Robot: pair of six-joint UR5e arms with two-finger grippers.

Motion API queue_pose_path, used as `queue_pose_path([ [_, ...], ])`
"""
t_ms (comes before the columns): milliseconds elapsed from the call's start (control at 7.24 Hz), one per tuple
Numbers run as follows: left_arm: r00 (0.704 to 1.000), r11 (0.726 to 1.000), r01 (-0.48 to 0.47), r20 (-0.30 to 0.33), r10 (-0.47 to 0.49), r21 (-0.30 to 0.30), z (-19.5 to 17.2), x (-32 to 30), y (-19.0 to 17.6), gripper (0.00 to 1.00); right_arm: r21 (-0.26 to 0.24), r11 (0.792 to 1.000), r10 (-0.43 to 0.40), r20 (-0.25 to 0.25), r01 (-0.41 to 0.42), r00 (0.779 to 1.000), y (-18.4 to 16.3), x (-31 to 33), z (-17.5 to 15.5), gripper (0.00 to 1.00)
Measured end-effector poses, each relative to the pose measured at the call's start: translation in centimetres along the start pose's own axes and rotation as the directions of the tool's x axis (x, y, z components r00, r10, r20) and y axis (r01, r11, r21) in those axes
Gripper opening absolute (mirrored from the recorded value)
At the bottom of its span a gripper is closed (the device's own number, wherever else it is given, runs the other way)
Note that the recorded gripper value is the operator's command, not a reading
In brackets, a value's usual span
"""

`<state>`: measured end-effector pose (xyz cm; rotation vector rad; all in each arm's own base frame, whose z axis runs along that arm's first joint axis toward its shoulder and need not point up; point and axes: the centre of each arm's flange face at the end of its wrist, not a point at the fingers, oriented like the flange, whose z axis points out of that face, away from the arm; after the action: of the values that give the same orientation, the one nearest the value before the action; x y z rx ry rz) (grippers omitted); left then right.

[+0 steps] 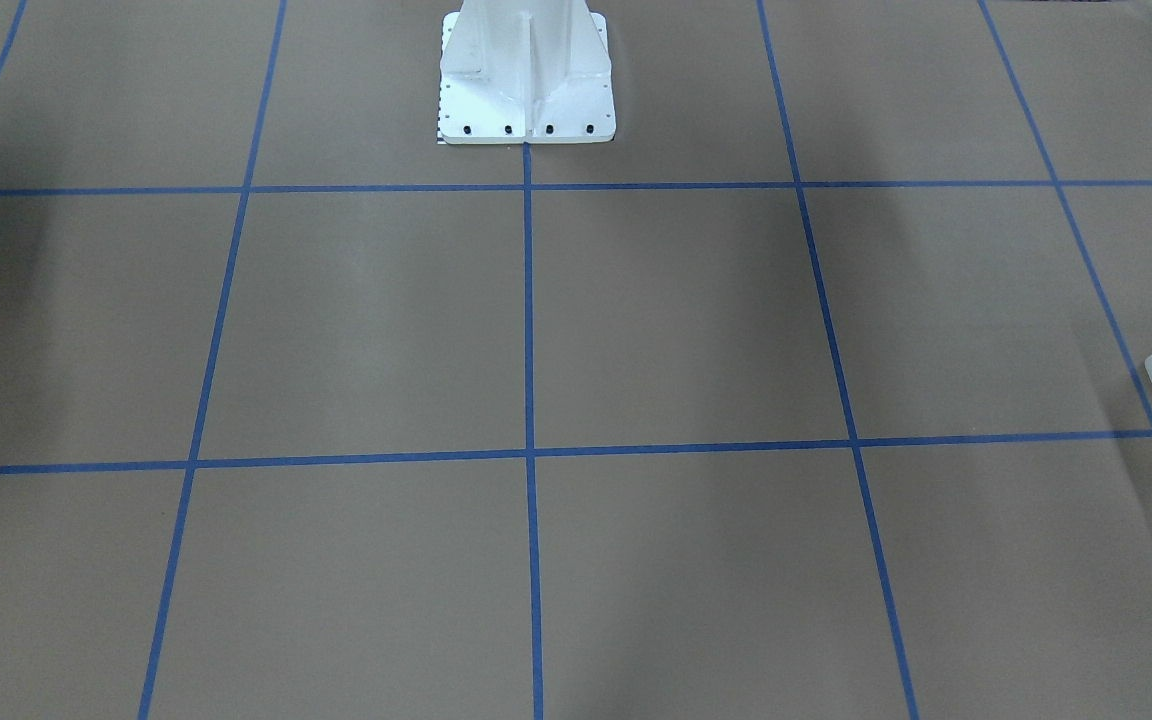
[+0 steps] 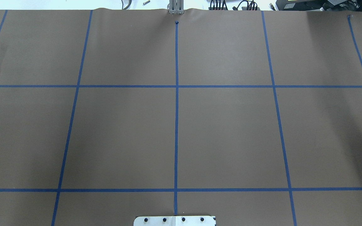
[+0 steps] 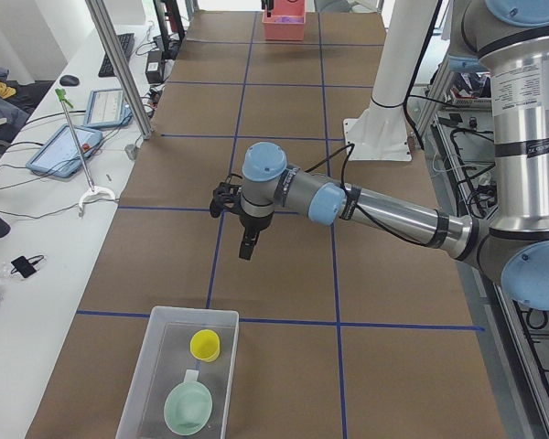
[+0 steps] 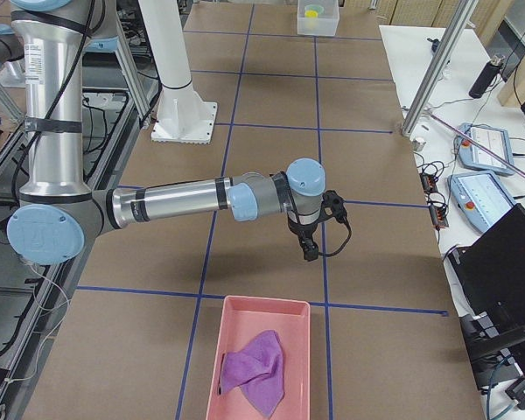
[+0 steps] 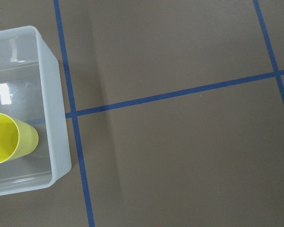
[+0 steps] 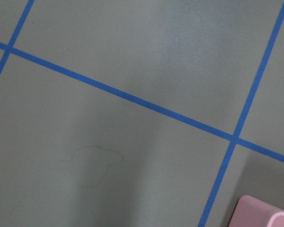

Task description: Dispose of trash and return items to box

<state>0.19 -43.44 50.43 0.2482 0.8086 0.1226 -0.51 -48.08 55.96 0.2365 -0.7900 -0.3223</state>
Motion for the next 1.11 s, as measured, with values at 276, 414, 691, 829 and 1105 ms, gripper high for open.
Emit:
queue_pose_path([
  [276, 1.000, 1.000, 0.003, 0.007, -0.003, 0.007, -0.2, 0.0, 0.0, 0.98, 0.008, 1.000, -0.004, -0.010, 0.004, 1.000, 0.3, -0.3, -0.6, 1.00],
  [414, 1.000, 1.000, 0.002, 0.010, -0.002, 0.008, -0.2, -0.1, 0.0, 0.98, 0.009, 1.000, -0.005, -0.012, 0.005, 1.000, 0.3, -0.3, -0.7, 1.00],
  [691, 1.000, 1.000, -0.001, 0.021, 0.001, -0.002, 0.6, -0.6, -0.3, 0.98, 0.010, 1.000, -0.005, -0.015, 0.005, 1.000, 0.3, -0.3, -0.7, 1.00],
  [829, 1.000, 1.000, 0.000, 0.023, 0.000, -0.006, 0.8, -0.7, -0.4, 0.98, 0.011, 1.000, -0.007, -0.020, 0.007, 1.000, 0.2, -0.3, -0.7, 1.00],
  [1105, 1.000, 1.000, 0.006, 0.021, -0.006, -0.014, 1.3, -0.9, -0.4, 0.98, 0.014, 1.000, -0.010, -0.039, 0.011, 0.999, 0.0, -0.2, -0.9, 1.00],
])
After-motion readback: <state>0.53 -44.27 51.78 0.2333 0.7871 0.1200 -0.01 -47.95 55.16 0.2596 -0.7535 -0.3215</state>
